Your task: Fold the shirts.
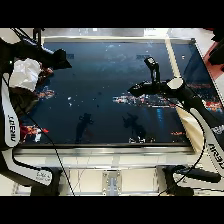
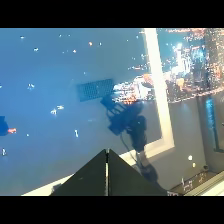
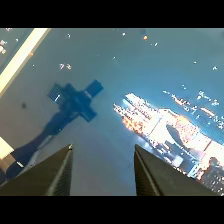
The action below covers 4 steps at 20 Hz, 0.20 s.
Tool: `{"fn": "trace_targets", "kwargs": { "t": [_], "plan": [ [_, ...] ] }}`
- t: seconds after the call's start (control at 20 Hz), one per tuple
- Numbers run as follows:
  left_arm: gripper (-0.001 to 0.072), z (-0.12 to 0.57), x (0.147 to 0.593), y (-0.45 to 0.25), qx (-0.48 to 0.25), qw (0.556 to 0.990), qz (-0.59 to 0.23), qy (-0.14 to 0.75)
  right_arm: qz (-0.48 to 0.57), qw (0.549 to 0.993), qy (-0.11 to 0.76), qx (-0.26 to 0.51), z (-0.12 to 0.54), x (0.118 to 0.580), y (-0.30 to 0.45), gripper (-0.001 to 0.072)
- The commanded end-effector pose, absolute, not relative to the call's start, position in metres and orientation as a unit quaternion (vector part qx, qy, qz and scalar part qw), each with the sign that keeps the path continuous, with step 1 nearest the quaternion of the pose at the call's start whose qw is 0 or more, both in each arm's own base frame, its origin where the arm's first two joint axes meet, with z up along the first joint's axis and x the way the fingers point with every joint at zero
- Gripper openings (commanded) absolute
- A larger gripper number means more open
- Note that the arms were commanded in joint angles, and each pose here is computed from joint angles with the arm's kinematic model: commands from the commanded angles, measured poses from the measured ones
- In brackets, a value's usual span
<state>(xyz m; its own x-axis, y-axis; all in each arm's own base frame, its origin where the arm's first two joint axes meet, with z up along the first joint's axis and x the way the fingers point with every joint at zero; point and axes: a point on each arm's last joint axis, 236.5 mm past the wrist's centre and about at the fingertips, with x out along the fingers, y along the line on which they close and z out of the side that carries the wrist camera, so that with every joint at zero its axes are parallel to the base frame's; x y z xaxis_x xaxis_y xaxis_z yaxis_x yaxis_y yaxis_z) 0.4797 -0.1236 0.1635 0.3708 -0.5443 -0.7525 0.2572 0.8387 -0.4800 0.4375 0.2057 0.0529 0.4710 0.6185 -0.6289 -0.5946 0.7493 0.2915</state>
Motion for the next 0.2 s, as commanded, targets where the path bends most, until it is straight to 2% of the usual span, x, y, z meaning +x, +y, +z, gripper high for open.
{"fn": "trace_targets", "kwargs": {
  "t": [0.0, 0.15],
  "plan": [
    [0.0013, 0.1635, 0.4795, -0.1239, -0.142, 0.815, -0.246, 0.504, 0.354, 0.857, 0.374, 0.016, 0.0523, 0.4369, 0.2061, 0.0442],
    [0.0012, 0.1635, 0.4795, -0.1239, -0.142, 0.815, -0.246, 0.504, 0.354, 0.857, 0.374, 0.015, 0.0524, 0.4370, 0.2061, 0.0443]
  ]
}}
